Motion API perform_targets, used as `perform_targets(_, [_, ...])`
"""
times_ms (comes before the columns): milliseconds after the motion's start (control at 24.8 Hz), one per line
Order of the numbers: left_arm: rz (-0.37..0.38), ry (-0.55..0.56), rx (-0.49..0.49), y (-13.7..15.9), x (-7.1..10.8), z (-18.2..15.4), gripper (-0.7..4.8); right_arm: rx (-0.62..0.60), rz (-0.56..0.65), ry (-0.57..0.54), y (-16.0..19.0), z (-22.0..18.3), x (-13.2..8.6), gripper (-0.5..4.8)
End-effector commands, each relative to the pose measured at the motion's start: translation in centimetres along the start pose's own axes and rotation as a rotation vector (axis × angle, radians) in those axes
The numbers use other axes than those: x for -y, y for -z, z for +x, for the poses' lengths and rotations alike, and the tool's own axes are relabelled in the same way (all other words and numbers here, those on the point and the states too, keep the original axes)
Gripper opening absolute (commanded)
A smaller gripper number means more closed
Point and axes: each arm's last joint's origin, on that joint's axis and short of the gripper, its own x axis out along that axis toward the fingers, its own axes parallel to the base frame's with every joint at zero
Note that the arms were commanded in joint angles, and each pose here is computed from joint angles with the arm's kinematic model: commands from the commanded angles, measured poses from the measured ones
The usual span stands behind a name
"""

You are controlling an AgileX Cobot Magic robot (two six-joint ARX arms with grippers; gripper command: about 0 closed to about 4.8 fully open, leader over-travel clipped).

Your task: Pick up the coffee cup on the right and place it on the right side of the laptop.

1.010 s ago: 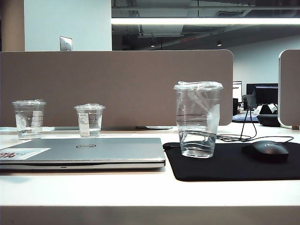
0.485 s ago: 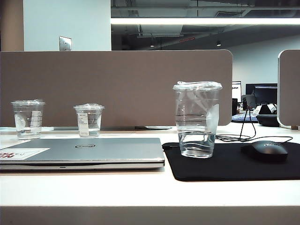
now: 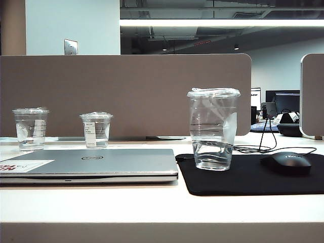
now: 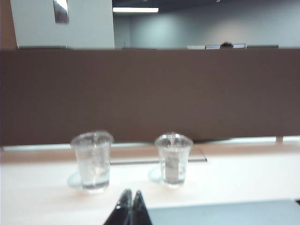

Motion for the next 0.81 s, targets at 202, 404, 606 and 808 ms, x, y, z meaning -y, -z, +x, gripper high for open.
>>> perform_targets(202, [-0.015,-0.020,-0.068,2.3,0.0,-0.5,-0.06,0.011,0.003,-0.005,0.1,0.0,0.0,-0.05])
perform_targets(404, [-0.019,-0.015,-0.159,3.2,0.0,-0.6,-0.06,0.009,0.003,-0.005,0.1,0.0,0.0,-0.05])
perform_targets(606, [0.021,0.007,-0.156,3.2,0.1,-0.6,-0.06,0.010,0.003,-0.005,0.1,0.0,0.0,-0.05])
perform_targets(808, [0.019,0.037,-0.136,3.0,0.2,-0.5,-0.05,0.010,0.003,-0.005,0.1,0.0,0.0,-0.05])
